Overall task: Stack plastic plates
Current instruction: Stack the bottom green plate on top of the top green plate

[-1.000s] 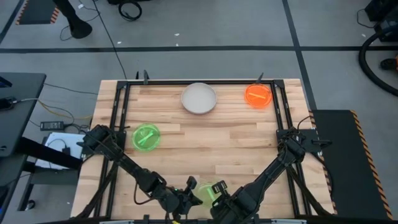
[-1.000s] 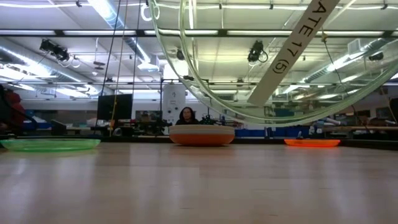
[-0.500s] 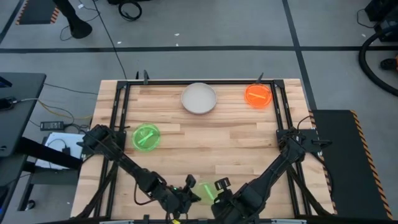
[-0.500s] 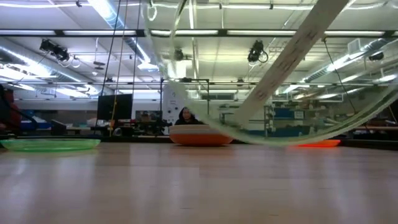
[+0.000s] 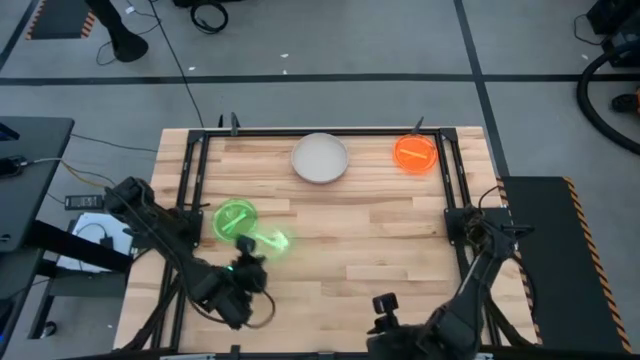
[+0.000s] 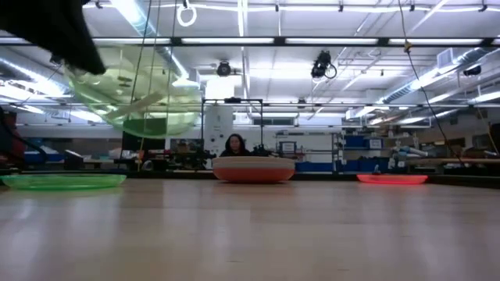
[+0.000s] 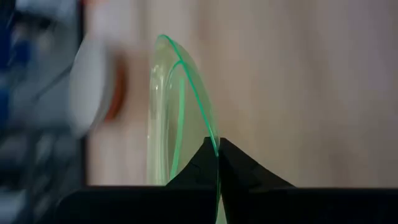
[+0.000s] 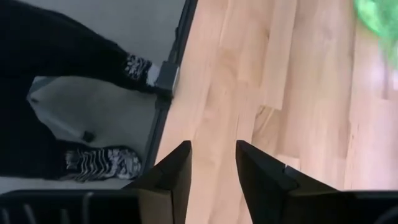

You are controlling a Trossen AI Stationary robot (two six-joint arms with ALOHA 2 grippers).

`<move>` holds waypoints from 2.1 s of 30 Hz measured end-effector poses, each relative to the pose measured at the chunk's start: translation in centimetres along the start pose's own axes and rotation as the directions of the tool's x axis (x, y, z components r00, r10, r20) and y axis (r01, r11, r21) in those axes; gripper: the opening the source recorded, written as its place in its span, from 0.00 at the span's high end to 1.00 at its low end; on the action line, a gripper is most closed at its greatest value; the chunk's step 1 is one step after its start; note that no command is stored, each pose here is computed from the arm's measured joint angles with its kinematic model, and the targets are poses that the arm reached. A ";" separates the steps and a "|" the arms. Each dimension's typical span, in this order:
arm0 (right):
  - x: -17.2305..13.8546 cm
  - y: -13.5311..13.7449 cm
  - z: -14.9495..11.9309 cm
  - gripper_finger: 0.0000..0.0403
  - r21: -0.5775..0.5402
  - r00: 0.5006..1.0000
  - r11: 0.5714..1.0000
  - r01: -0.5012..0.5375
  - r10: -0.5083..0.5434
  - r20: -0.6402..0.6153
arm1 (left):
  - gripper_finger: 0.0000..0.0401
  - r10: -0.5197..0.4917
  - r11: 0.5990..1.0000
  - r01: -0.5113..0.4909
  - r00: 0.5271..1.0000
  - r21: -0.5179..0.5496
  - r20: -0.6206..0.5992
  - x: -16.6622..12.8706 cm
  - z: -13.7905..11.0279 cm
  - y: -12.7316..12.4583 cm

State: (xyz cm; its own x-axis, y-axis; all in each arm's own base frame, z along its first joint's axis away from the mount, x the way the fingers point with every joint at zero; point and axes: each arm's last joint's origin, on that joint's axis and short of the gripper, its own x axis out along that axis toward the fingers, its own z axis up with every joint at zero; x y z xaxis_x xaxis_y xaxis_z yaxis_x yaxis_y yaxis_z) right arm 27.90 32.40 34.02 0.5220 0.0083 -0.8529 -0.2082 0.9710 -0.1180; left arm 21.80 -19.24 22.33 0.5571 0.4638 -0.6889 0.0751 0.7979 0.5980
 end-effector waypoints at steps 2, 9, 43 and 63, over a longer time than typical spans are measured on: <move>-0.3 0.4 -0.2 0.67 0.005 0.999 1.000 0.021 -0.021 0.025 | 0.98 0.058 0.998 -0.058 0.994 0.006 -0.095 -0.3 -1.4 0.6; -0.6 1.0 -0.5 0.68 0.001 0.995 0.998 0.066 -0.066 0.077 | 0.98 0.113 0.989 -0.138 0.943 -0.060 -0.314 -0.2 -3.8 1.8; -0.4 0.9 0.1 0.68 0.025 0.992 0.998 0.060 -0.063 0.107 | 0.92 0.046 0.939 -0.190 0.896 -0.286 -0.442 7.0 -8.7 0.9; -0.4 1.1 0.4 0.68 0.068 0.991 0.997 0.024 -0.033 0.130 | 0.49 0.045 0.939 -0.214 0.854 -0.271 -0.518 6.7 -9.3 1.4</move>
State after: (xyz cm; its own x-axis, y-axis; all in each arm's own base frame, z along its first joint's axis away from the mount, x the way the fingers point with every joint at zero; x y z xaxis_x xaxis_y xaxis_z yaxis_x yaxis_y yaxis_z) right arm 27.79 33.55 34.43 0.6318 0.0075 -0.7751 -0.1386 0.9849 -0.1034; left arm 17.95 -11.47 14.71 0.0507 0.6313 -0.7739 -0.2728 0.7542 0.5973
